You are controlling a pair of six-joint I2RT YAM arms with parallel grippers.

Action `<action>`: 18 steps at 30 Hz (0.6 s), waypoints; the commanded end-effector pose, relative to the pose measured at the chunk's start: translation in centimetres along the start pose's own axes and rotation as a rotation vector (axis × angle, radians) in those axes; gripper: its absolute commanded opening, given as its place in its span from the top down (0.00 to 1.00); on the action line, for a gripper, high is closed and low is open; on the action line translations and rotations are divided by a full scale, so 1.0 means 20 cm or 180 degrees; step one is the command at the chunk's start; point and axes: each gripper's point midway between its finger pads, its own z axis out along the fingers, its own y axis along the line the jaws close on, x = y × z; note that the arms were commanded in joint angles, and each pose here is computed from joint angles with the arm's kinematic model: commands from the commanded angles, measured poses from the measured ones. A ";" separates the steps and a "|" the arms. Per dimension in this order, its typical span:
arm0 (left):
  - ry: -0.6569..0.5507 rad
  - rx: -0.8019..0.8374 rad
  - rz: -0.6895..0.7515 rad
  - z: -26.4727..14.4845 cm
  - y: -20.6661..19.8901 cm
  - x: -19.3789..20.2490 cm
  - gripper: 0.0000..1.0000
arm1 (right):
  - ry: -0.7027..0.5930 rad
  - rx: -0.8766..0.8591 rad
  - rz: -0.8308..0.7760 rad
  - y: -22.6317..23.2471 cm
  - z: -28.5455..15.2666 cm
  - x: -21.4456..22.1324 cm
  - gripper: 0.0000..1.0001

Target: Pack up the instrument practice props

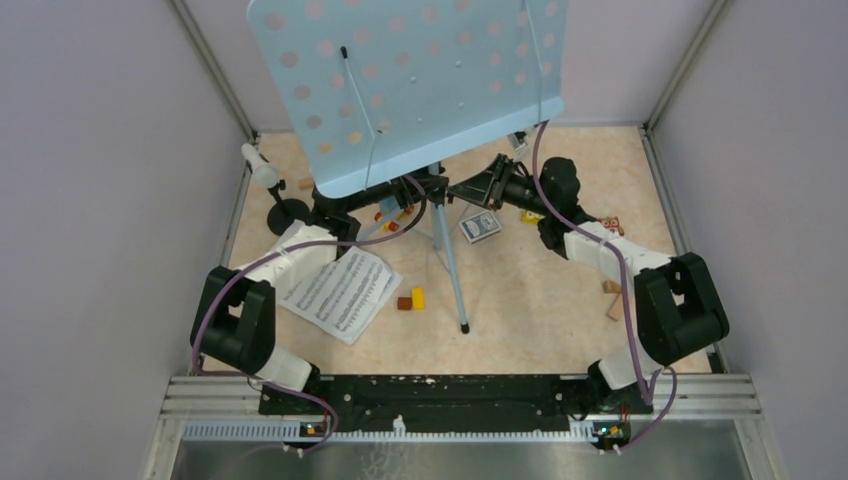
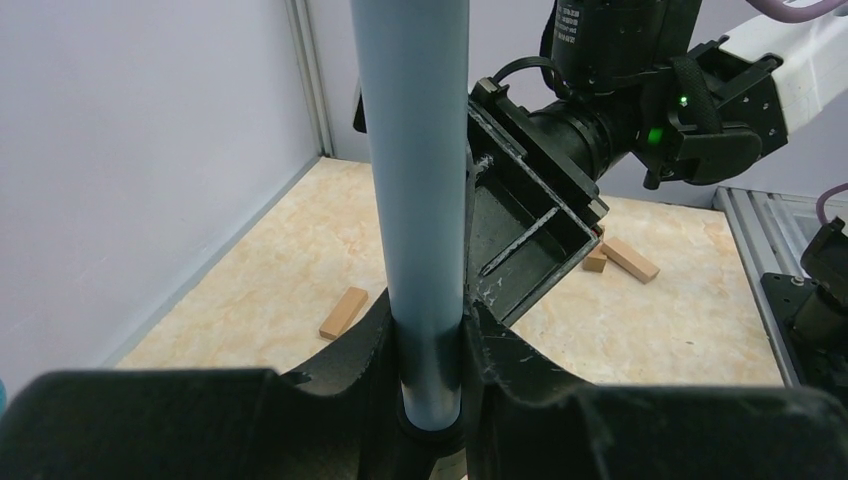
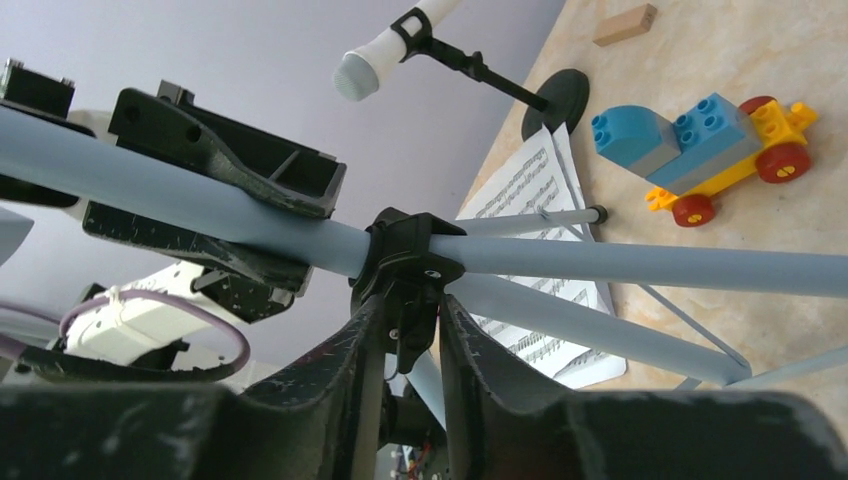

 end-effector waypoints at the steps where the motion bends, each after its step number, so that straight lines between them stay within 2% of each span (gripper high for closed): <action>1: 0.0413 0.0005 -0.0381 -0.02 0.02 0.27 1.00 | -0.0001 -0.0267 -0.0193 0.08 0.01 -0.03 0.78; 4: 0.0414 0.0001 -0.0379 -0.02 0.02 0.27 1.00 | 0.0102 -0.0354 -0.0178 0.09 0.01 -0.01 0.78; 7: 0.0424 -0.0003 -0.0391 -0.03 0.02 0.28 1.00 | 0.0195 -0.0448 -0.0139 0.10 0.02 0.02 0.69; 9: 0.0429 0.0000 -0.0395 -0.02 0.02 0.28 1.00 | 0.0201 -0.0501 -0.0120 0.11 0.01 0.02 0.68; 14: 0.0445 -0.0014 -0.0394 -0.02 0.03 0.29 1.00 | 0.0182 -0.0544 -0.0119 0.11 0.01 0.02 0.95; 16: 0.0447 -0.0010 -0.0396 -0.03 0.03 0.29 1.00 | 0.0157 -0.0557 -0.0167 0.12 0.01 0.01 1.00; 18: 0.0449 -0.0005 -0.0399 -0.02 0.02 0.29 1.00 | 0.0099 -0.0560 -0.0318 0.12 0.00 0.00 1.00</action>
